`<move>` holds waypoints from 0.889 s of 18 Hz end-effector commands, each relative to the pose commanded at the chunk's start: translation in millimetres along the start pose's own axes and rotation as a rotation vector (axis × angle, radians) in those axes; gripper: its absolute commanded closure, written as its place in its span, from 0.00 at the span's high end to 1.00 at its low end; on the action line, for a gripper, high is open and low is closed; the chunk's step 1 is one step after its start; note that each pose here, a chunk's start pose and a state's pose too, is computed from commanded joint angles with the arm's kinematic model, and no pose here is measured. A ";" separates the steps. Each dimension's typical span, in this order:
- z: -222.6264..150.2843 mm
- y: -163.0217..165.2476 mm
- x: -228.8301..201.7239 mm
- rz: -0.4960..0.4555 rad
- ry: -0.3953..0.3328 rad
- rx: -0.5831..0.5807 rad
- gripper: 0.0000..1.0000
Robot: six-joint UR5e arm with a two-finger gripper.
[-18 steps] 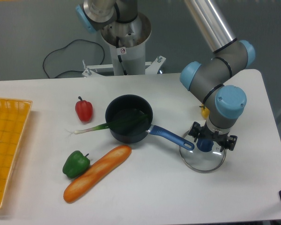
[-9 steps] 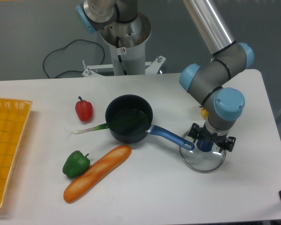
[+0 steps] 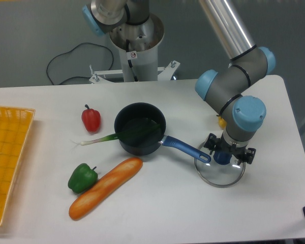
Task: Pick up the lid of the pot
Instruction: 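Close the gripper on the blue knob of the glass lid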
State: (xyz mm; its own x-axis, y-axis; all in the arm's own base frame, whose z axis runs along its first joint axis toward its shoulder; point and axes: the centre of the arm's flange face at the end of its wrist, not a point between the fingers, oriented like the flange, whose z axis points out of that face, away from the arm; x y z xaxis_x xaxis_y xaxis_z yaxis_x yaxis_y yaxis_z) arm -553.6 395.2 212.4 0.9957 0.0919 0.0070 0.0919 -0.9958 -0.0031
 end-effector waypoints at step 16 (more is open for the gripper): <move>2.8 -3.5 2.3 -0.068 0.002 0.000 1.00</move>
State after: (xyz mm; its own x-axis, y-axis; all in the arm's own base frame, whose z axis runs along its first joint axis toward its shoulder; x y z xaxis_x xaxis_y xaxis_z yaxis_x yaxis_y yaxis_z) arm -551.6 398.9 209.6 0.9873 0.1589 0.0093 0.1589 -0.9873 -0.0030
